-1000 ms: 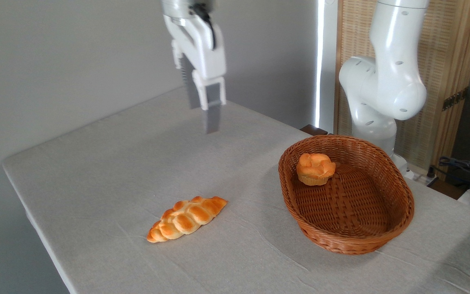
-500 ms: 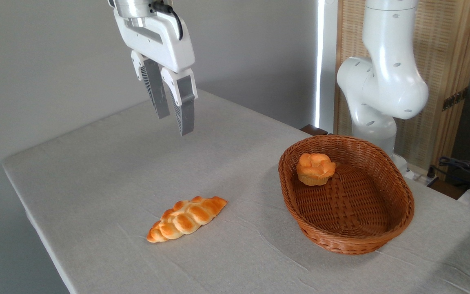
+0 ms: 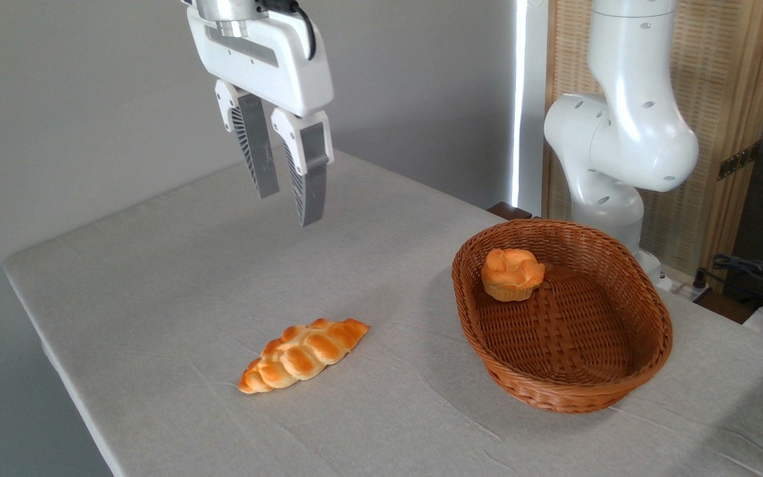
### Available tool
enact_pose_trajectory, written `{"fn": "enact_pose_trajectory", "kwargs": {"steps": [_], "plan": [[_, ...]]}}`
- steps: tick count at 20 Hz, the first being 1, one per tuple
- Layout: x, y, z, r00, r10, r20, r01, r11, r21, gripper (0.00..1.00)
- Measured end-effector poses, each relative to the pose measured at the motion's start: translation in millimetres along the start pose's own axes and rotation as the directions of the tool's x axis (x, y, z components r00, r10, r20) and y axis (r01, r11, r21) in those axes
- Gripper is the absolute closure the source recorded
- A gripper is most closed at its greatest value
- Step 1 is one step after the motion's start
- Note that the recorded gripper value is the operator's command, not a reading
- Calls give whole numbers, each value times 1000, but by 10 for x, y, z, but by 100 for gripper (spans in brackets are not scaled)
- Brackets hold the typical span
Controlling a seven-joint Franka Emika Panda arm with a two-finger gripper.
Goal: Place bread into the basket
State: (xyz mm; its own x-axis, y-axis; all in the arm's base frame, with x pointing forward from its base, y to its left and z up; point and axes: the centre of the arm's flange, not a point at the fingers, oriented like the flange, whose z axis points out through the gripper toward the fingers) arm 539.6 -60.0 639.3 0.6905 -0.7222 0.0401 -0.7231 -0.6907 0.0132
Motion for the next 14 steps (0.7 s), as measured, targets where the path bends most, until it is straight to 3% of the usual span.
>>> {"fn": "enact_pose_trajectory", "kwargs": {"steps": [4,14], "plan": [[159,188,23,999,43,4,-43,999,-2,0],[147,150,51,999,37,9,-36,999,-6,0]]}}
